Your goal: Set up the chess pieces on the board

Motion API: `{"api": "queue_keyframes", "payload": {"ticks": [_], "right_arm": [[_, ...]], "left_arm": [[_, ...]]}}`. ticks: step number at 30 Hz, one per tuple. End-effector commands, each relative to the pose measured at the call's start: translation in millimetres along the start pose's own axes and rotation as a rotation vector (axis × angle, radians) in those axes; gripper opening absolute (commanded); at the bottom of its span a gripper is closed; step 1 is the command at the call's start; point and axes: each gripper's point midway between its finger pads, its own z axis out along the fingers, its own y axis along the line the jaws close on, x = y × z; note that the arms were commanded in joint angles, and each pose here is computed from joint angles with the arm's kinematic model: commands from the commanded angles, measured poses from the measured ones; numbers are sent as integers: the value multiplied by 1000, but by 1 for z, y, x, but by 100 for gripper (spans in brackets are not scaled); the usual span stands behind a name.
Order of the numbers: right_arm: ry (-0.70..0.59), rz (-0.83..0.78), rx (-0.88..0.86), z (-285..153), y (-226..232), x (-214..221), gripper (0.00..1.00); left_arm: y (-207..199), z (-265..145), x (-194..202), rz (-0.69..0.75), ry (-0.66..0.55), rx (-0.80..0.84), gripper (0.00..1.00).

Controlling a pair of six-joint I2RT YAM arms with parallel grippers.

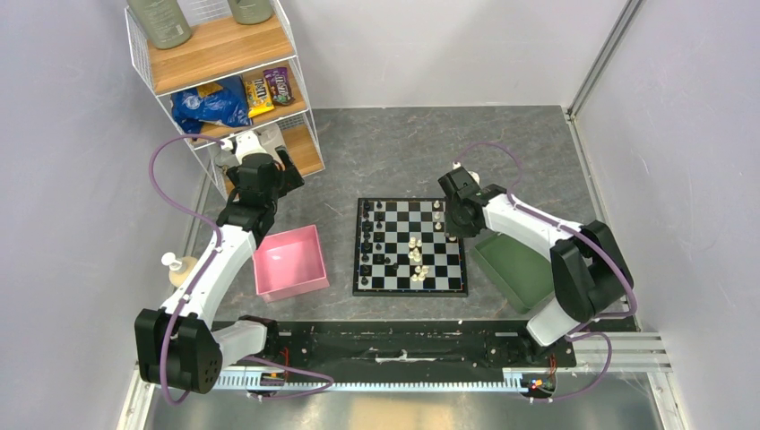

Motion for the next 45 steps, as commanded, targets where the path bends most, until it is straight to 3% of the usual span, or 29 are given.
{"api": "queue_keyframes", "payload": {"ticks": [1, 10, 22, 34, 45], "right_arm": [[-82, 4, -74, -33, 12, -28, 40], [-119, -32, -195, -62, 40, -40, 48], [-55, -162, -268, -47, 114, -21, 50], [6, -240, -242, -30, 128, -5, 50], [37, -274, -183, -20, 126, 4, 42]], "left_arm": [[-1, -2, -18, -25, -60, -6, 100], [-2, -1, -15, -34, -54, 3, 100], [2, -6, -18, -33, -68, -6, 100], [2, -4, -17, -32, -66, -8, 100], [2, -5, -17, -31, -67, -10, 100]]}}
